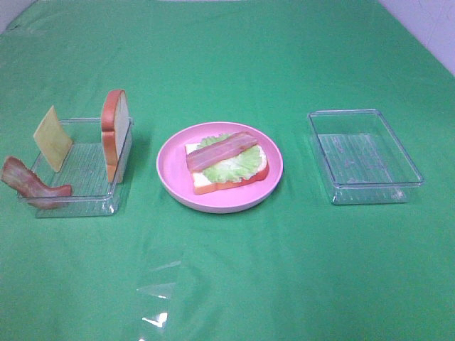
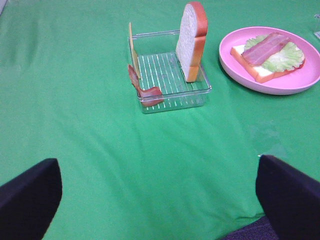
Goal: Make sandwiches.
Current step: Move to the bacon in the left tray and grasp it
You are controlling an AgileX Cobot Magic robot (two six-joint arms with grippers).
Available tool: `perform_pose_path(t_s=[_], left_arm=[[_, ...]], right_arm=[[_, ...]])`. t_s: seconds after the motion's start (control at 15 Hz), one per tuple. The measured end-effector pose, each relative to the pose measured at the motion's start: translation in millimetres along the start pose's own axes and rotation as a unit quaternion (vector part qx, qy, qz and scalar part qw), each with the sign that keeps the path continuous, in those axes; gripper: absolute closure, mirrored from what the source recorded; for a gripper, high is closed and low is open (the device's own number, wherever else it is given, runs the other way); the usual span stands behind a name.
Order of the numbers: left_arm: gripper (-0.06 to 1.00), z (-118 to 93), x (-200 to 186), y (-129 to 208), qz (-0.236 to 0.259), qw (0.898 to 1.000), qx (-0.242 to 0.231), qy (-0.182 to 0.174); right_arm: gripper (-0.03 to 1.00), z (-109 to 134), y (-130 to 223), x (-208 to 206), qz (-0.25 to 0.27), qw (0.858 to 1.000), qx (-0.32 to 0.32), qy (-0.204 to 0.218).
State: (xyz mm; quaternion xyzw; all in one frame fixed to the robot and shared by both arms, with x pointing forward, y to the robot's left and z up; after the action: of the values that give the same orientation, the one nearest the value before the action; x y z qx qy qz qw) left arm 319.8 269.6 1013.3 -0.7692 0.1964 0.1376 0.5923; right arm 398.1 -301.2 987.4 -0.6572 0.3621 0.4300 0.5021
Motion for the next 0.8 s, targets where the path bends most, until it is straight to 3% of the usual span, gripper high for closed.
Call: perform_pose_path(t_s=[0.4,0.67,0.8], left_arm=[[-0.03,0.0,0.0,0.0,0.0,1.0,0.0,0.0],[-0.03,0.0,0.0,0.0,0.0,1.0,0.0,0.0],[-0.03,0.0,0.0,0.0,0.0,1.0,0.0,0.0]], right_arm=[[-0.01,13.7,65.2,-9.4,-0.132,0.991,0.002,0.017],[-0.01,19.3,84.2,-24.2,-0.258,0.965,-0.018,0.039],[-0.01,20.9,88.6,-16.3,-0.259,0.965,-0.024,0.04]])
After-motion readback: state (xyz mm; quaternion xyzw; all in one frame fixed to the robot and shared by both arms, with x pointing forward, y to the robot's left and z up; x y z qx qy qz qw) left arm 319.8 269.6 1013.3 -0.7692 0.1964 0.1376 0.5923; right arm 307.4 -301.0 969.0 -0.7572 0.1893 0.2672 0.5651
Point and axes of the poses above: a point on each arm's last joint axis where the gripper is mounted, x pointing out along that axis toward the gripper, z along the wrist's bending axis when the last joint is at zero, y = z × x, the point moved 10 cm from there along x, pointing out along that axis toward the gripper, and after that the axes turned 15 degrees about -x, right-handed, at the moved point
